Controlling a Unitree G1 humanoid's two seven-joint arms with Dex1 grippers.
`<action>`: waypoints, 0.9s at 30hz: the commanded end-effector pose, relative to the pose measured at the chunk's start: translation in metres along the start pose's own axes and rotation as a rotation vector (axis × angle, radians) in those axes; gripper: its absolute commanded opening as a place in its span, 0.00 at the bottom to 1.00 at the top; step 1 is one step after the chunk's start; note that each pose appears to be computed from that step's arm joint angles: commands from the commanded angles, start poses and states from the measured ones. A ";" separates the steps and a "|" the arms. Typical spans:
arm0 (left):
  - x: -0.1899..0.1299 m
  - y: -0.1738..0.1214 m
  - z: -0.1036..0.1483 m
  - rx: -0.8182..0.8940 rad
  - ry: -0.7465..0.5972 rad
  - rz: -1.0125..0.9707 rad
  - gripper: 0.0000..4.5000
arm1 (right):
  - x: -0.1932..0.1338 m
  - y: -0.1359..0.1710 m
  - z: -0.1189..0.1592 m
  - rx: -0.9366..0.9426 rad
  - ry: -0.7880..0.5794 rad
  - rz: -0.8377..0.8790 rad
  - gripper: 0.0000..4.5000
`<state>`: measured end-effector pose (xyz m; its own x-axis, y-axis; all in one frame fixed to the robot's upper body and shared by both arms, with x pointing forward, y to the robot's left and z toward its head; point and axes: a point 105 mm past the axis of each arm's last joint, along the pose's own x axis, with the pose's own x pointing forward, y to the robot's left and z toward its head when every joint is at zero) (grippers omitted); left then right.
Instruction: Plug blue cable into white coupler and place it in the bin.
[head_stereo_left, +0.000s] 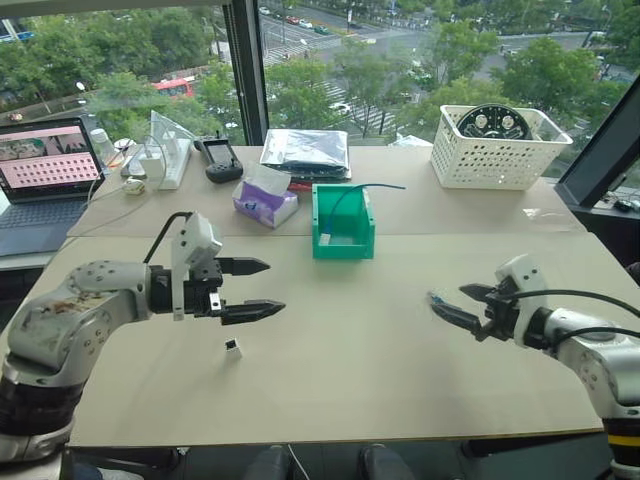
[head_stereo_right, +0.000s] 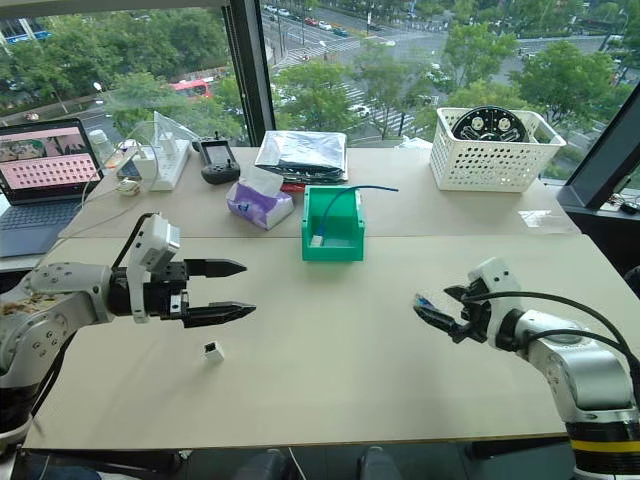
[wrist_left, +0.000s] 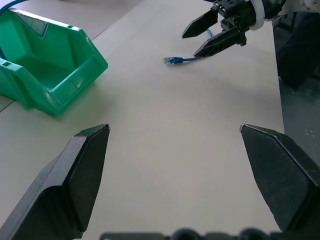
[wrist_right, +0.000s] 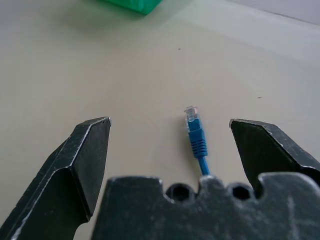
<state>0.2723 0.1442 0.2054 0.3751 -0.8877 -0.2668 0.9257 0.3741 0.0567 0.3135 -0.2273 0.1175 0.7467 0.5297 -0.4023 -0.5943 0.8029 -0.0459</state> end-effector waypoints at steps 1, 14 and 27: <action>-0.004 -0.002 0.010 0.049 -0.008 0.020 1.00 | 0.007 -0.010 0.002 -0.037 -0.002 -0.024 0.98; -0.005 0.000 0.010 0.069 0.006 0.036 1.00 | 0.032 -0.019 -0.021 -0.075 0.070 -0.035 0.51; -0.001 0.003 0.010 0.115 0.044 -0.013 1.00 | 0.044 0.039 0.022 -0.227 -0.024 0.243 0.01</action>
<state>0.2749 0.1444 0.2120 0.3792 -0.8788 -0.2897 0.9253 0.3622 0.1122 0.3323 -0.1952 0.0977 0.6454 0.6142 -0.4541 -0.7293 0.6722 -0.1273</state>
